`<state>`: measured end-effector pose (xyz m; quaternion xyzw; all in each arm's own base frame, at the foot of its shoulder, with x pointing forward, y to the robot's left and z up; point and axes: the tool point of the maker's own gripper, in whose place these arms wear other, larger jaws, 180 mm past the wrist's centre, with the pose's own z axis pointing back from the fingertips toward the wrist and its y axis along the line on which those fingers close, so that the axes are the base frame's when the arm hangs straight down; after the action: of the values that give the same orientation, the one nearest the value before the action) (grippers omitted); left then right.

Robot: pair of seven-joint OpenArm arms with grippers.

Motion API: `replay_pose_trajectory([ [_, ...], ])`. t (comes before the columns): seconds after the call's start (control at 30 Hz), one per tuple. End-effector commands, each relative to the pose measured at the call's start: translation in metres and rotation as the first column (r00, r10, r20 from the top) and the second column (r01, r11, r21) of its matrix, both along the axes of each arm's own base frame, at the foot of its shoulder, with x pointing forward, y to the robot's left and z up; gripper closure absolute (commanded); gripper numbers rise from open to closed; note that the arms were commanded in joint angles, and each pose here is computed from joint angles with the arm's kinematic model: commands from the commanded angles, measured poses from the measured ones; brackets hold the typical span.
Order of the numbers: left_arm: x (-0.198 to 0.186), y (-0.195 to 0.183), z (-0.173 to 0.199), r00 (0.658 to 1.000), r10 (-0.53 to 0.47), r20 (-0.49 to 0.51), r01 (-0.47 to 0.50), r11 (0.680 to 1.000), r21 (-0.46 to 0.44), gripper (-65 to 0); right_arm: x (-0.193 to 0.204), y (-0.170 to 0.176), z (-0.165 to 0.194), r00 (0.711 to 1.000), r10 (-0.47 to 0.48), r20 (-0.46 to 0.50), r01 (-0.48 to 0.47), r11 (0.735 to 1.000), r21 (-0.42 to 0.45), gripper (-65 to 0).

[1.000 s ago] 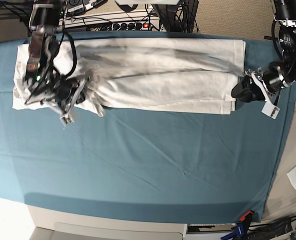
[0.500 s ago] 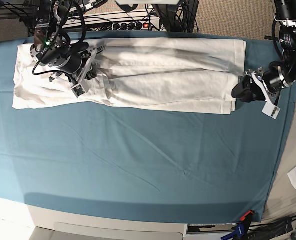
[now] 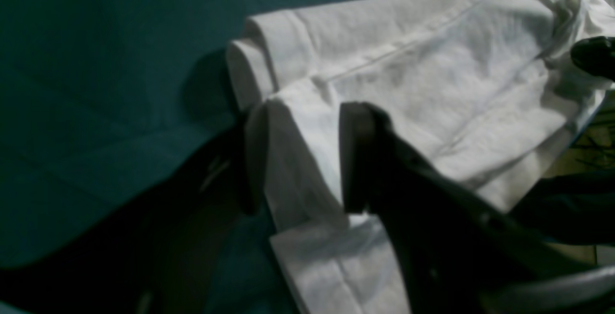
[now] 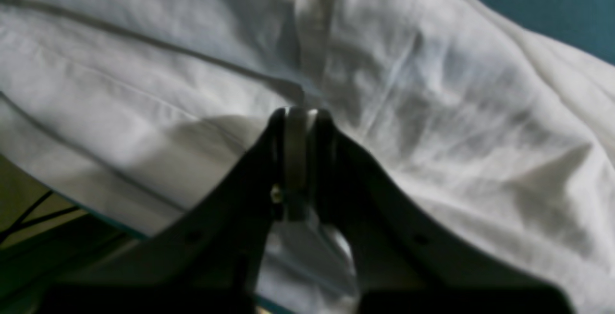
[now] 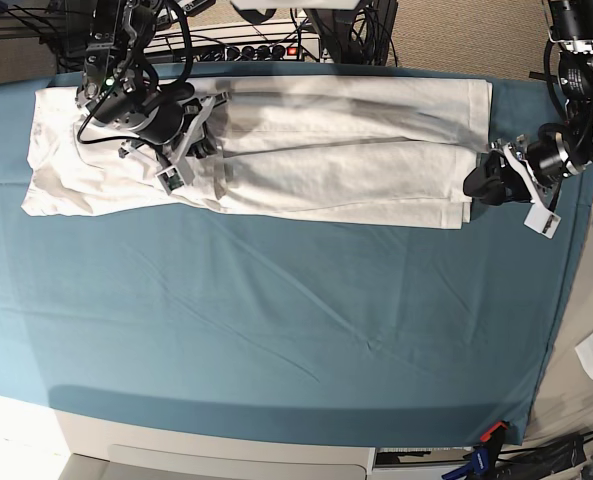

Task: Fold the T-shirt properly
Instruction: 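Grasp the sleeve with the right gripper and fold it onto the shirt, then release the right gripper and move the left gripper to the strip's end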

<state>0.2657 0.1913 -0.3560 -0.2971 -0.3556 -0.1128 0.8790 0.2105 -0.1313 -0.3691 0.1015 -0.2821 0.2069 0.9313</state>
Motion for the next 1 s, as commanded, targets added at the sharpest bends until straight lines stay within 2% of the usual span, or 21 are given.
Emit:
replay_pose_trajectory([
  [0.0, 0.009, 0.004, 0.015, 0.999, 0.002, 0.050, -0.002, 1.000, -0.006, -25.6, 0.001, 0.002, 0.006, 1.000, 0.004, 0.024, -0.004, 1.000, 0.011, -17.9],
  [0.07, 0.009, 0.004, 0.015, 0.999, 0.002, 0.050, -0.002, 1.000, -0.006, -25.6, -0.007, 0.002, 0.002, 1.000, 0.004, 0.005, -0.004, 1.000, 0.013, -24.5],
  [0.23, 0.009, 0.004, 0.015, 0.999, 0.002, 0.050, -0.002, 1.000, -0.006, -25.6, -0.014, 0.008, 0.006, 1.000, 0.017, 0.008, -0.017, 0.999, 0.034, -24.8],
  [0.33, 0.009, 0.004, 0.015, 0.999, 0.002, 0.050, -0.002, 1.000, -0.006, -25.6, -0.006, 0.015, 0.029, 0.996, 0.035, 0.087, -0.038, 0.998, 0.041, -24.8],
  [0.43, 0.010, 0.004, 0.016, 0.998, 0.006, 0.057, -0.005, 1.000, -0.010, -25.6, 0.002, 0.021, 0.062, 0.979, 0.057, 0.197, -0.063, 0.998, 0.027, -24.8],
  [0.53, 0.011, 0.004, 0.017, 0.998, 0.009, 0.064, -0.009, 1.000, -0.009, -25.6, 0.009, 0.022, 0.090, 0.949, 0.070, 0.306, -0.068, 0.998, -0.017, -24.8],
  [0.6, 0.010, 0.008, 0.013, 0.998, 0.006, 0.056, -0.008, 1.000, 0.022, -25.6, 0.012, 0.014, 0.090, 0.946, 0.065, 0.316, -0.046, 0.997, -0.068, -24.8],
  [0.67, 0.012, 0.022, 0.011, 0.998, 0.062, 0.021, -0.062, 0.997, 0.047, -25.6, 0.015, 0.000, 0.088, 0.945, 0.056, 0.321, -0.010, 0.990, -0.141, -24.8],
  [0.73, 0.014, 0.041, 0.013, 0.991, 0.132, 0.000, -0.132, 0.989, 0.063, -25.6, 0.018, -0.024, 0.088, 0.944, 0.002, 0.331, 0.072, 0.974, -0.213, -24.8],
  [0.8, 0.015, 0.061, 0.019, 0.982, 0.191, -0.003, -0.191, 0.978, 0.080, -26.2, 0.021, -0.056, 0.094, 0.926, -0.110, 0.361, 0.211, 0.944, -0.254, -24.8],
  [0.9, 0.005, 0.084, 0.024, 0.965, 0.258, -0.045, -0.254, 0.964, 0.080, -26.7, 0.019, -0.100, 0.106, 0.879, -0.246, 0.408, 0.374, 0.887, -0.272, -24.8],
  [0.97, -0.009, 0.093, 0.017, 0.955, 0.280, -0.102, -0.270, 0.958, 0.100, -26.7, 0.012, -0.128, 0.112, 0.834, -0.342, 0.432, 0.481, 0.835, -0.267, -24.8],
])
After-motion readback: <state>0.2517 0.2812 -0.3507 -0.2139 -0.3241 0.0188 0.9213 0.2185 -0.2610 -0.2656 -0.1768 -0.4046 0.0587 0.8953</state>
